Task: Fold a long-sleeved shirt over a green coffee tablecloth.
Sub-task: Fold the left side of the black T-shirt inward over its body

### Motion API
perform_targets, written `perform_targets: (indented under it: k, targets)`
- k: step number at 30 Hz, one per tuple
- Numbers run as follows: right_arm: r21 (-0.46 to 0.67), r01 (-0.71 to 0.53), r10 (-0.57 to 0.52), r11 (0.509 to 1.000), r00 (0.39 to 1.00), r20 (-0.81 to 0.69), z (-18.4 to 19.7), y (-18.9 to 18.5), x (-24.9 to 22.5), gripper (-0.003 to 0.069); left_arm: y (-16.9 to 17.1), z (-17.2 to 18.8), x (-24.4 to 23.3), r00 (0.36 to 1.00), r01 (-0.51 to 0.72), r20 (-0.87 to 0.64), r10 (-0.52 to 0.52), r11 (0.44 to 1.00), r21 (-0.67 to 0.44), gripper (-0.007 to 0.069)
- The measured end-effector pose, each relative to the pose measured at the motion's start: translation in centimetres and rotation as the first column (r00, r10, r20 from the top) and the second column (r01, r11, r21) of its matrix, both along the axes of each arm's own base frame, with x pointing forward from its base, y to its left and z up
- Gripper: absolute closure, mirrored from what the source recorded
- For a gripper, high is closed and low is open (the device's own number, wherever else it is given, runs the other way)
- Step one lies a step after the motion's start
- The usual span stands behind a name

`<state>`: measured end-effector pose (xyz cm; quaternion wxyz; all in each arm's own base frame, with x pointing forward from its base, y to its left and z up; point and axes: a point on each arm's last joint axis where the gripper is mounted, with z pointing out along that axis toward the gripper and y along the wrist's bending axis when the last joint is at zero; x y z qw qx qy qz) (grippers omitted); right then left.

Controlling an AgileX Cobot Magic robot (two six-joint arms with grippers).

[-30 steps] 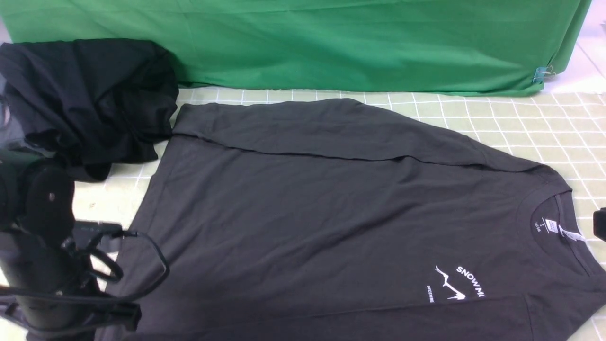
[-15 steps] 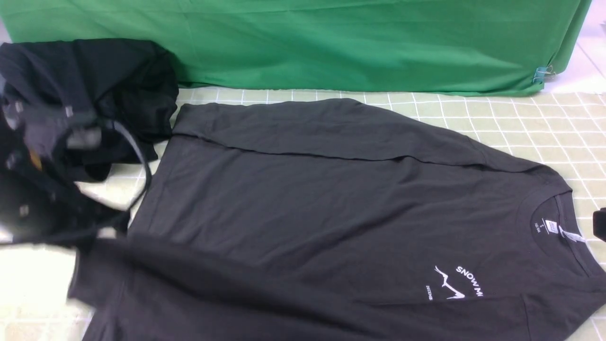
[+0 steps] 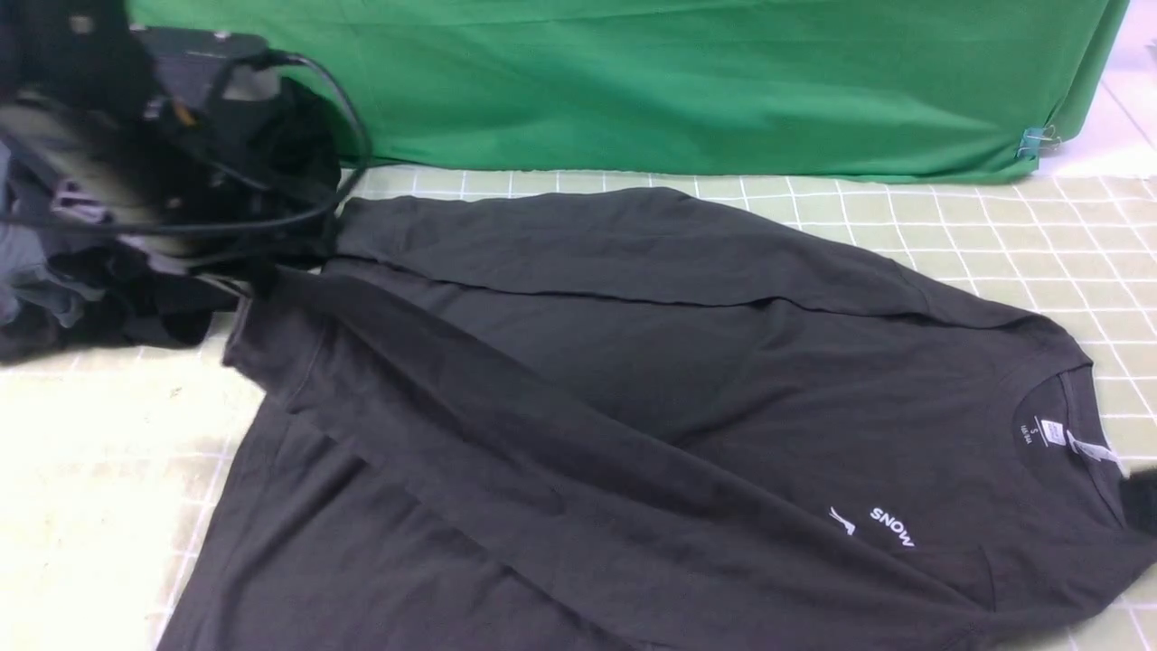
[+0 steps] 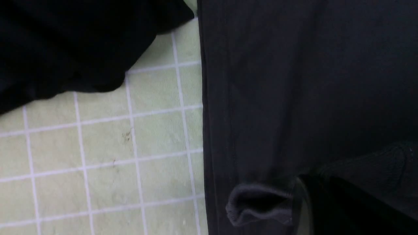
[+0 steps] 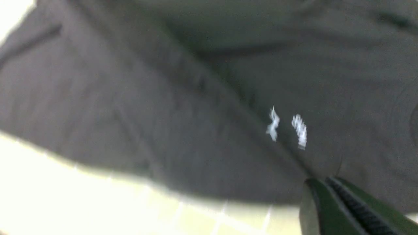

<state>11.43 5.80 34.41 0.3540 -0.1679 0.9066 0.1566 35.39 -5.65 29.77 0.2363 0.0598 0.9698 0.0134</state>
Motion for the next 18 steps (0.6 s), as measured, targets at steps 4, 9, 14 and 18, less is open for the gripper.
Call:
perform_targets:
  k: [4, 9, 14, 18]
  targets:
    - [-0.057, -0.116, 0.108, 0.992, 0.985, -0.135, 0.3, 1.0, 1.3, 0.0658, -0.4, -2.3, 3.0, 0.999, 0.007, -0.042, -0.006, 1.0, 0.03, 0.0621]
    - [-0.099, -0.27, 0.232, 0.958, 0.929, -0.287, -2.2, 4.0, 3.9, 0.0655, -0.8, -4.5, 5.7, 0.996, 0.009, -0.089, -0.005, 0.999, 0.043, 0.0621]
    - [-0.144, -0.389, 0.315, 0.91, 0.873, -0.372, -5.2, 7.9, 4.9, 0.0559, -1.0, -5.8, 7.4, 0.994, 0.006, -0.108, -0.001, 0.999, 0.043, 0.0621]
    - [-0.2, -0.473, 0.37, 0.858, 0.84, -0.396, -7.7, 11.2, 5.3, 0.0326, -1.2, -7.0, 8.7, 0.992, 0.005, -0.124, 0.001, 0.999, 0.048, 0.0621]
